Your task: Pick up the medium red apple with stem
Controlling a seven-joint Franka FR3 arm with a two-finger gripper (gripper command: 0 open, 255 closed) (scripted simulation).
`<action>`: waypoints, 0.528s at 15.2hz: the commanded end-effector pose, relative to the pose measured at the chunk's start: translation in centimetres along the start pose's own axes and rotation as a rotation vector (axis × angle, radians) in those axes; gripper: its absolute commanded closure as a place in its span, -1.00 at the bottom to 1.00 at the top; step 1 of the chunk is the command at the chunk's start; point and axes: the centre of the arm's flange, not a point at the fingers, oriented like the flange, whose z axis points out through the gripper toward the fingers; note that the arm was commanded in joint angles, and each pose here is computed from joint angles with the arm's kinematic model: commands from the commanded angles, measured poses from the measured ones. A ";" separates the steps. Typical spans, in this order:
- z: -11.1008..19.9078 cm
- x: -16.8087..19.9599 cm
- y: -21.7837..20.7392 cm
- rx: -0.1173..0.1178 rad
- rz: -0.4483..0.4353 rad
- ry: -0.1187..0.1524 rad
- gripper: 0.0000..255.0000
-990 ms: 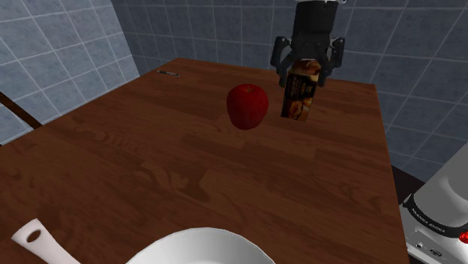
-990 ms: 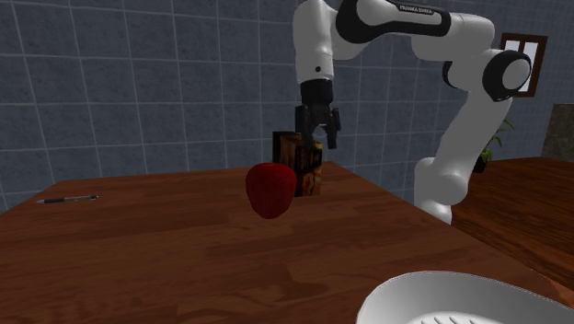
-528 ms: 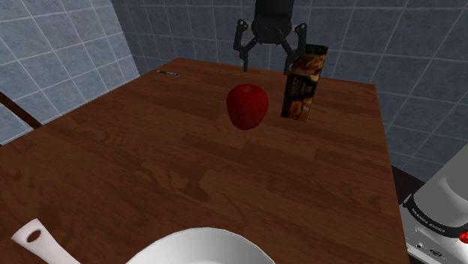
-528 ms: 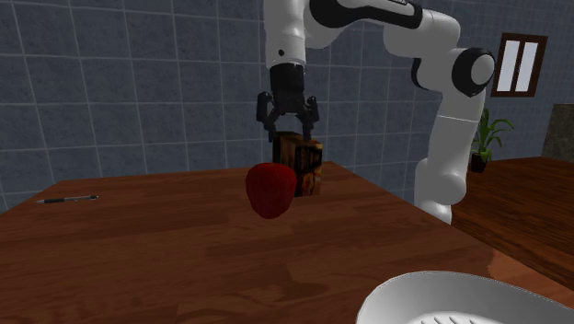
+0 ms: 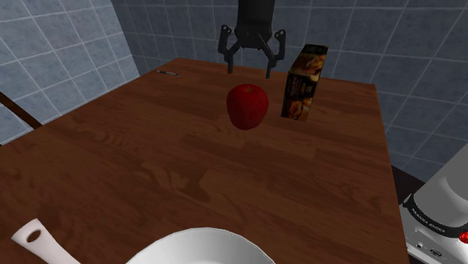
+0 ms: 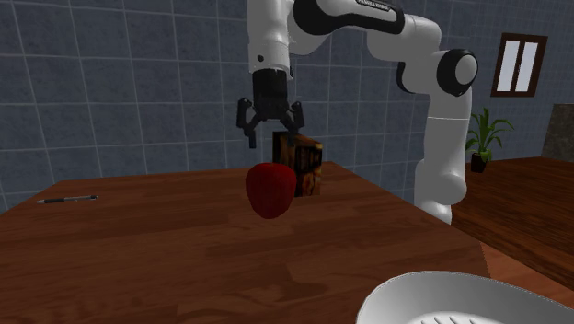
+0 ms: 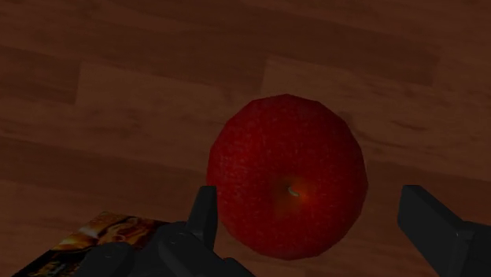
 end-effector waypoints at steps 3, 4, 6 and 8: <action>1.8 0.5 0.1 0.001 0.001 0.000 -1.00; 1.8 0.5 0.1 0.000 0.001 0.000 -1.00; 1.8 0.4 0.1 0.000 0.001 0.000 1.00; 1.8 0.4 0.1 0.000 0.001 0.000 1.00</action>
